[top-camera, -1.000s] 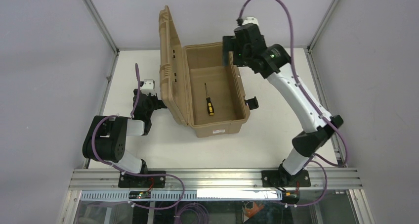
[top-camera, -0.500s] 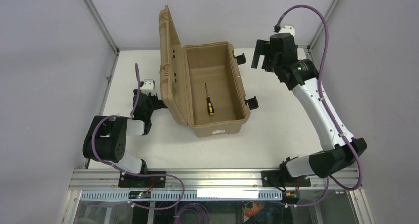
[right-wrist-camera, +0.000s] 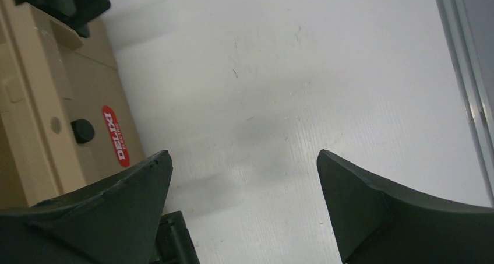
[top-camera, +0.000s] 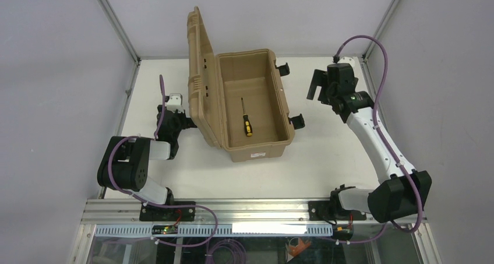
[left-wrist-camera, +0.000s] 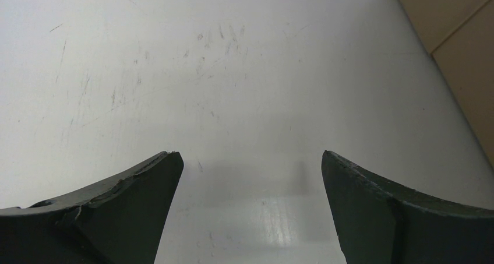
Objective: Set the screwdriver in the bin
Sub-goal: Reset both arms
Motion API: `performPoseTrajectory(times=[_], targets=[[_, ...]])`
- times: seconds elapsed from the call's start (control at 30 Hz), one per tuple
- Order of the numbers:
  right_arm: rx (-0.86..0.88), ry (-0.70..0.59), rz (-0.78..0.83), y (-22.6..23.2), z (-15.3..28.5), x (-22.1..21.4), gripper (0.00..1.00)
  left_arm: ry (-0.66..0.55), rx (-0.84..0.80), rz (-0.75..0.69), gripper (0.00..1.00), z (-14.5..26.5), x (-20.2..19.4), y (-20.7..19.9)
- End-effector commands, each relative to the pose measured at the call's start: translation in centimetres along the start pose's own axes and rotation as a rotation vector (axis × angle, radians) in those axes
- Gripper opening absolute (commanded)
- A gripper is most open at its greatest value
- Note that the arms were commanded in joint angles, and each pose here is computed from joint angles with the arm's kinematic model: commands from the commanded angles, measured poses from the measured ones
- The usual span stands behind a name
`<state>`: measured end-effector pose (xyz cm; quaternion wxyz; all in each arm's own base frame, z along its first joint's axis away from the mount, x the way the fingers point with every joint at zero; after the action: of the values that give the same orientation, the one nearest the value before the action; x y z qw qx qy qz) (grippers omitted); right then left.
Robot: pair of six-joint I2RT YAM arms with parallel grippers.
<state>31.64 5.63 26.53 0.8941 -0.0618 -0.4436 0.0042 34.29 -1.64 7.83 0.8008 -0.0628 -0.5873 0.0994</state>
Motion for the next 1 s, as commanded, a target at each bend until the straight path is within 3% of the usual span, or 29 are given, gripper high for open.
performPoseTrajectory(times=[0.0,0.53,0.97], targets=[[0.008,-0.098,-0.059,-0.3,-0.3,0.3,0.99,-0.051,-0.020,0.015,0.99,0.2,1.3,-0.2],[-0.029,-0.064,-0.070,-0.1,-5.4,-7.9,0.99,-0.050,-0.020,0.015,0.99,0.2,1.3,-0.2],[-0.014,-0.076,-0.068,0.1,-5.7,-8.4,0.99,-0.050,-0.019,0.015,0.99,0.2,1.3,-0.2]])
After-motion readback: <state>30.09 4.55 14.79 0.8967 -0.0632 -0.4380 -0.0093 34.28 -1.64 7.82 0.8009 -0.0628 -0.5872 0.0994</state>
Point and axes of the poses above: each gripper's point midway between its finger pads, its own z axis back along the fingers, its own y axis along the line the jaws close on, x = y × z, the point moved 5 cm from there along z, back along the fingers, and after that the axes turned 13 degrees about z, right-handed, at the moved point
